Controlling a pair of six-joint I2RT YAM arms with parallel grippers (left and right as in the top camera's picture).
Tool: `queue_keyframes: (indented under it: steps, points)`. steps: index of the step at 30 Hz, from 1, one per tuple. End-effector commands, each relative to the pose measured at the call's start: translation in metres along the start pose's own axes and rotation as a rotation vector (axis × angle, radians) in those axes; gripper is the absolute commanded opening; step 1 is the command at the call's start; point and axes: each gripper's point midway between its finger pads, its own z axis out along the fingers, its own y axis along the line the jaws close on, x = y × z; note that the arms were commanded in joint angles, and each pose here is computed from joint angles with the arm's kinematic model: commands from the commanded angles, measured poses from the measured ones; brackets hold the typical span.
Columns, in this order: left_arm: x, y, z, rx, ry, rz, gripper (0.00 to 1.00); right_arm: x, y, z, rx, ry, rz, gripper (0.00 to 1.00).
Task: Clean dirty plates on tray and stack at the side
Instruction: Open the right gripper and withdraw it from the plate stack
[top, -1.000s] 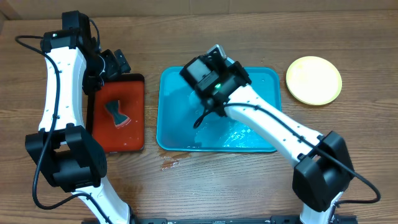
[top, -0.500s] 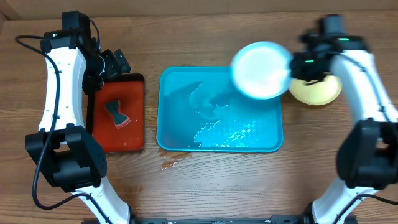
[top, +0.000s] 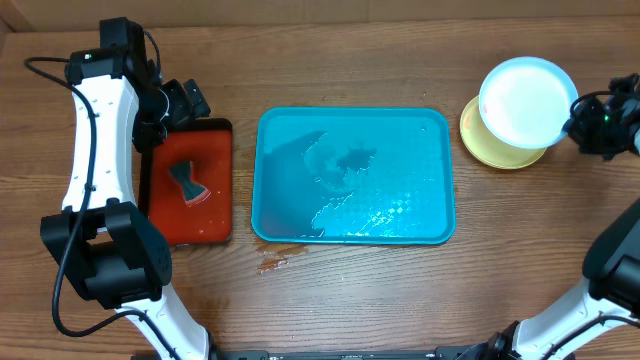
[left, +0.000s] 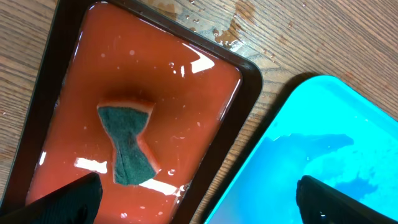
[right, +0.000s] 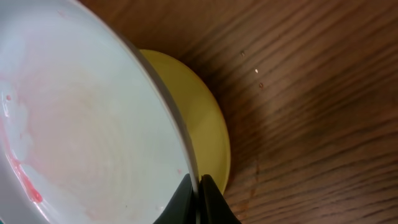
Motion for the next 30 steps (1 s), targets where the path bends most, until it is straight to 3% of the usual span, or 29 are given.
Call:
queue_keyframes:
  steps: [1,10,12,17,30]
  points:
    - [-0.002,-0.007,-0.006,0.018,-0.015,0.024,1.0,0.01,-0.009,0.02,0.014,0.04,0.046,0.04]
    - [-0.002,-0.007,-0.006,0.018,-0.014,0.024,1.0,0.017,-0.016,0.043,0.053,0.072,0.04,0.04]
    - [-0.002,-0.007,-0.006,0.018,-0.014,0.024,1.0,0.019,-0.018,0.047,0.055,0.083,0.047,0.14]
    - [-0.002,-0.007,-0.006,0.018,-0.014,0.024,1.0,0.029,-0.01,0.053,0.038,0.121,0.039,0.26]
    - [-0.002,-0.007,-0.006,0.018,-0.015,0.024,1.0,0.075,0.099,0.033,-0.153,0.216,-0.179,0.47]
